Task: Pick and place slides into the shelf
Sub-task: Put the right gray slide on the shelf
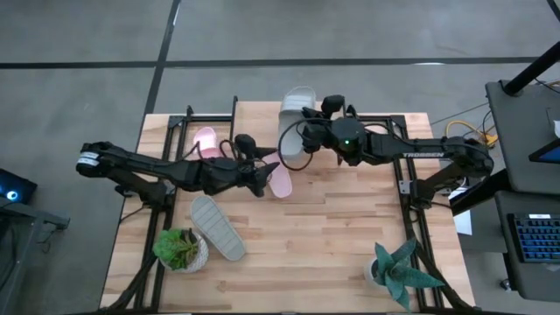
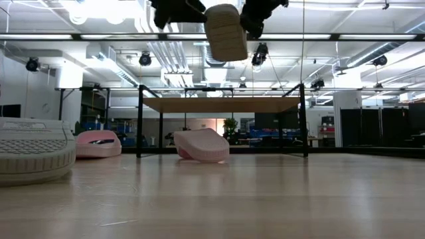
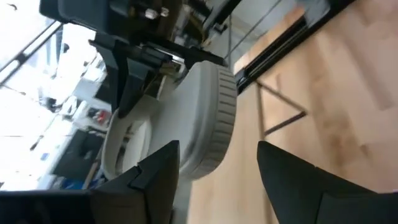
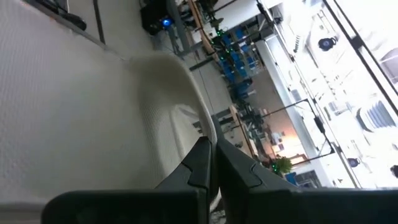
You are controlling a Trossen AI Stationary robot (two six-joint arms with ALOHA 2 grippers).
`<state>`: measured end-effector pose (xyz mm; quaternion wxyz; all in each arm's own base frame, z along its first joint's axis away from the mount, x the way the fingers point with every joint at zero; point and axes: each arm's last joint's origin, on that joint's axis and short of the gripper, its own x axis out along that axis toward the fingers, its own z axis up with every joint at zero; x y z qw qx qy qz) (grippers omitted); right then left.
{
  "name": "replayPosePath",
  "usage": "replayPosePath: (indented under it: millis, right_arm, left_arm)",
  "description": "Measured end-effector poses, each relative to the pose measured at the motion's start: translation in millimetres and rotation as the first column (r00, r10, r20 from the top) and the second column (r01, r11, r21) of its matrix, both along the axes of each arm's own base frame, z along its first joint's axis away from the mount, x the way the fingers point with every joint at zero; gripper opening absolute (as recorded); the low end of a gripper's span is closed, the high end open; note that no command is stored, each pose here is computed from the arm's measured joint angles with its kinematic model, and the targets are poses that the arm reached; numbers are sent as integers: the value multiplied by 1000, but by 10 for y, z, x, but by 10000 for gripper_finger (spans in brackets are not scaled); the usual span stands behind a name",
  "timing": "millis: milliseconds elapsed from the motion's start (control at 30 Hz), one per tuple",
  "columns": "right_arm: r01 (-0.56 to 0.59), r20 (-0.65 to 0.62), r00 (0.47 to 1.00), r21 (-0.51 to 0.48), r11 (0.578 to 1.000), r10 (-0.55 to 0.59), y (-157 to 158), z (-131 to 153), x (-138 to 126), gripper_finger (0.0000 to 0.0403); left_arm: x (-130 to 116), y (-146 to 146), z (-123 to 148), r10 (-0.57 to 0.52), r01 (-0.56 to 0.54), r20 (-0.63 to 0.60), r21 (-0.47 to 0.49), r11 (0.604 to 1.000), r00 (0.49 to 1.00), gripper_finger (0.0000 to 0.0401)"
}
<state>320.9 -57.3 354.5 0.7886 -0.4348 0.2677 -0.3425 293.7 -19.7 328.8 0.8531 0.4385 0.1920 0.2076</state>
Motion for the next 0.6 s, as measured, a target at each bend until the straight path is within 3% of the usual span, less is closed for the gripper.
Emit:
replayPosePath:
  millis: [233, 600]
  right_arm:
    - [38, -14, 999, -2, 999, -38, -48, -66, 48, 8]
    - [77, -6, 997, -8, 997, -77, -102, -111, 97, 8]
  left_arm:
    - [219, -1, -96, 175, -167, -51, 134, 977, 983, 199]
    - [516, -31, -132, 245, -226, -60, 231, 947, 968, 199]
